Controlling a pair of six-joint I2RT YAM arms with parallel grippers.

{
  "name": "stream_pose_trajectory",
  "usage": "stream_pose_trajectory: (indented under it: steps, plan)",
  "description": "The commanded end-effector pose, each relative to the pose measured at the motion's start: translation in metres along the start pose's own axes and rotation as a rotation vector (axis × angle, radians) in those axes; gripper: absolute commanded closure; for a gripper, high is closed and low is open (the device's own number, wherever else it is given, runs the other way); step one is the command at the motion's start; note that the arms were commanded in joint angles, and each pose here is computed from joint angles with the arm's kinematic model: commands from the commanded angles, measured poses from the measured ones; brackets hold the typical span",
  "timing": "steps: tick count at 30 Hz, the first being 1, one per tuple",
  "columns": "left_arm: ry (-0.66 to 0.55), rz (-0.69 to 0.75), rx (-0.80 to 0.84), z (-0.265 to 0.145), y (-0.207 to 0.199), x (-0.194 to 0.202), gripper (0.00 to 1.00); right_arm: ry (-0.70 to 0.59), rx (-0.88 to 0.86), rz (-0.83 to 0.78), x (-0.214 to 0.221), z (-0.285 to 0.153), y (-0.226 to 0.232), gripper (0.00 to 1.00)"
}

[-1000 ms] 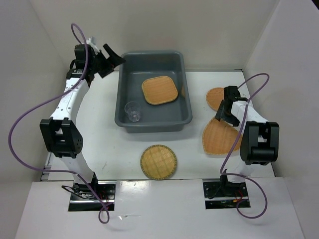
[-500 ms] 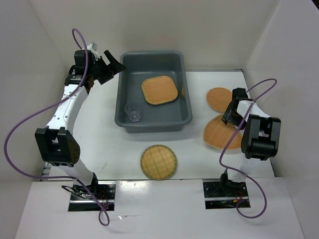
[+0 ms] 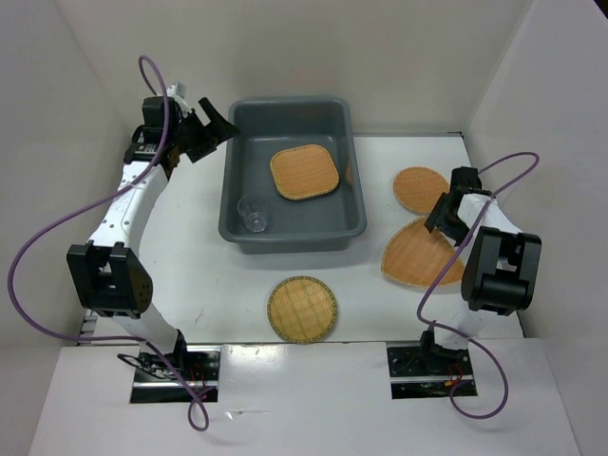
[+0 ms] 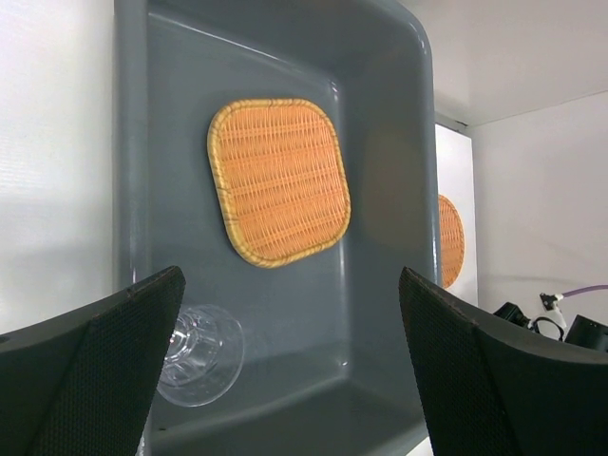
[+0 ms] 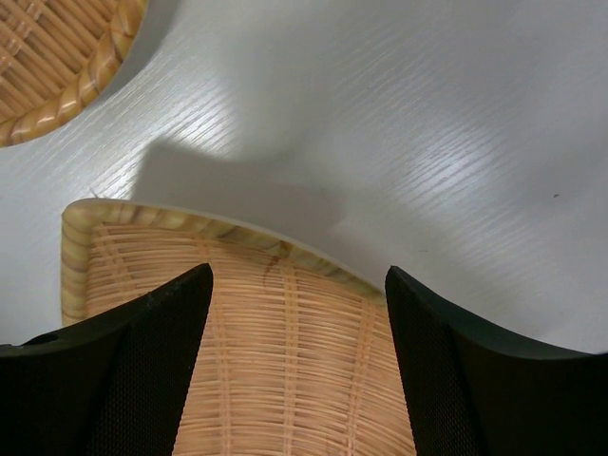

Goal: Place the mixed dishes into the plastic bin

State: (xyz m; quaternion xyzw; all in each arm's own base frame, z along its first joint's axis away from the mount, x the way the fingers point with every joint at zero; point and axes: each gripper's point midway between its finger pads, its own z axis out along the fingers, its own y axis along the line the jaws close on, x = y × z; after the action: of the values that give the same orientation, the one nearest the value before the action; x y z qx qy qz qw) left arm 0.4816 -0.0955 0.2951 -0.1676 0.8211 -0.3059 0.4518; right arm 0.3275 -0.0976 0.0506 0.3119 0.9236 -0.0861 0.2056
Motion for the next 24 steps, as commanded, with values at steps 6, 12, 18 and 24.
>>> stream_pose_trajectory:
  steps: [6,12,18,24]
  plan:
    - [-0.045,0.008,0.068,-0.023,-0.022,-0.009,0.00,0.007,-0.049,0.036,0.002,-0.007,0.003,0.21]
    - [-0.056,0.003,0.037,-0.030,-0.016,-0.005,0.00,0.085,-0.030,0.048,0.011,0.017,-0.002,0.21]
    - [-0.076,0.024,0.011,-0.041,-0.015,-0.008,0.00,0.116,-0.077,0.039,0.015,0.022,0.008,0.21]
    - [-0.080,0.018,-0.020,-0.044,-0.009,-0.007,0.00,0.187,-0.179,0.031,0.041,0.022,0.021,0.21]
